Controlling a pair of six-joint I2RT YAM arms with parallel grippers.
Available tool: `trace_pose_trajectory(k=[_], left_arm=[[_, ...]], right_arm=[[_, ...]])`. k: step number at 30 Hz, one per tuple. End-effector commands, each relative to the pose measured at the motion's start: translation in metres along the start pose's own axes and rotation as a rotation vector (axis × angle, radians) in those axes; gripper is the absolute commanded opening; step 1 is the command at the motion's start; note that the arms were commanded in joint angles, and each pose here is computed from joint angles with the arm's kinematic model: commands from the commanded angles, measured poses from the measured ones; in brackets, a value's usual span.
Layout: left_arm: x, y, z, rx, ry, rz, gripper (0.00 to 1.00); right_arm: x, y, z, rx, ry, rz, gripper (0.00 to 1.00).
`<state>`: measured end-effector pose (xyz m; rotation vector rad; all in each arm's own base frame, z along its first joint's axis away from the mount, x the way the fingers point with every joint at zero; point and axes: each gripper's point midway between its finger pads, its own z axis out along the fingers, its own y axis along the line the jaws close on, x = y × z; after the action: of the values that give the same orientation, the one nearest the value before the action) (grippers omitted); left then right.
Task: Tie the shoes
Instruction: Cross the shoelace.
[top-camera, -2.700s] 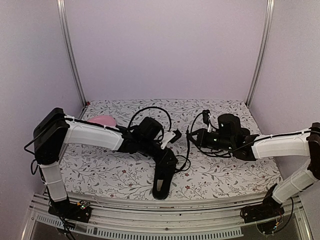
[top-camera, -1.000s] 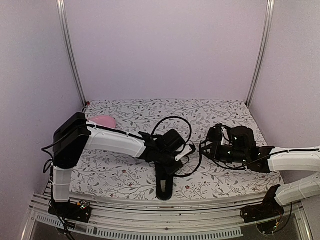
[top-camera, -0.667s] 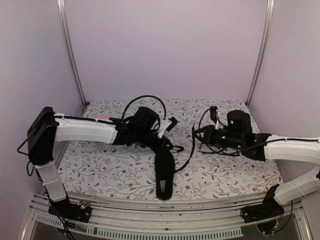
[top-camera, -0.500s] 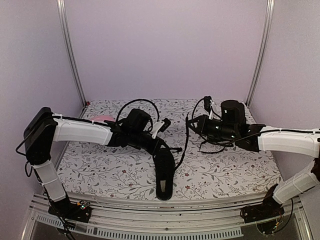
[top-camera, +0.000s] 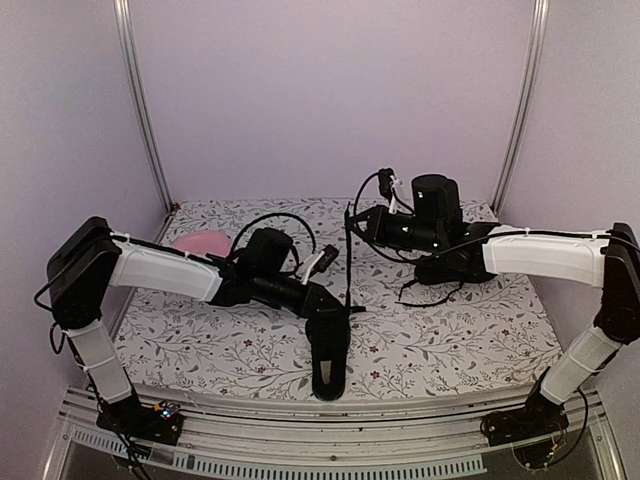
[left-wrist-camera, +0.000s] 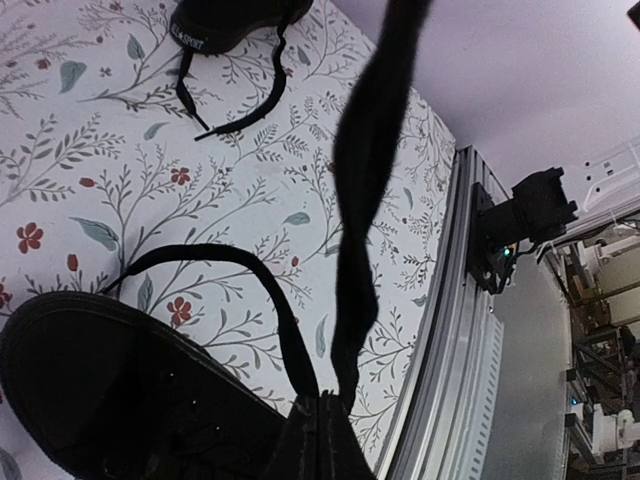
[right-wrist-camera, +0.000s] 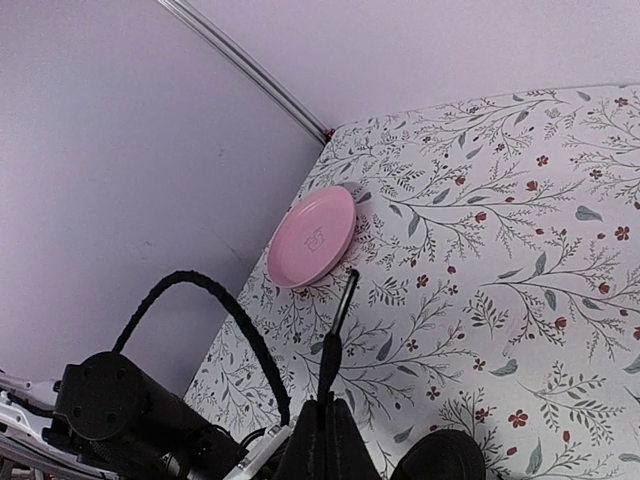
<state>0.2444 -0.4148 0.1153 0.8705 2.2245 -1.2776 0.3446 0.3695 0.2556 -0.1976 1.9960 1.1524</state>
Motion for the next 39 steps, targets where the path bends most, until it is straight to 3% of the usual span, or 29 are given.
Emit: trace_pose_trajectory(k=[1, 28, 39], left_arm=[[-0.009, -0.002, -0.006, 0.036, -0.044, -0.028, 0.00], [0.003, -0.002, 0.005, 0.145, -0.025, -0.096, 0.00], [0.012, 0.003, 0.012, 0.156, 0.011, -0.125, 0.10]], right_arm=[[-0.006, 0.005, 0.005, -0.015, -0.009, -0.018, 0.02], [-0.002, 0.002, 0.020, -0.015, 0.018, -0.014, 0.02], [-0.002, 0.005, 0.024, -0.035, 0.019, -0.009, 0.02]])
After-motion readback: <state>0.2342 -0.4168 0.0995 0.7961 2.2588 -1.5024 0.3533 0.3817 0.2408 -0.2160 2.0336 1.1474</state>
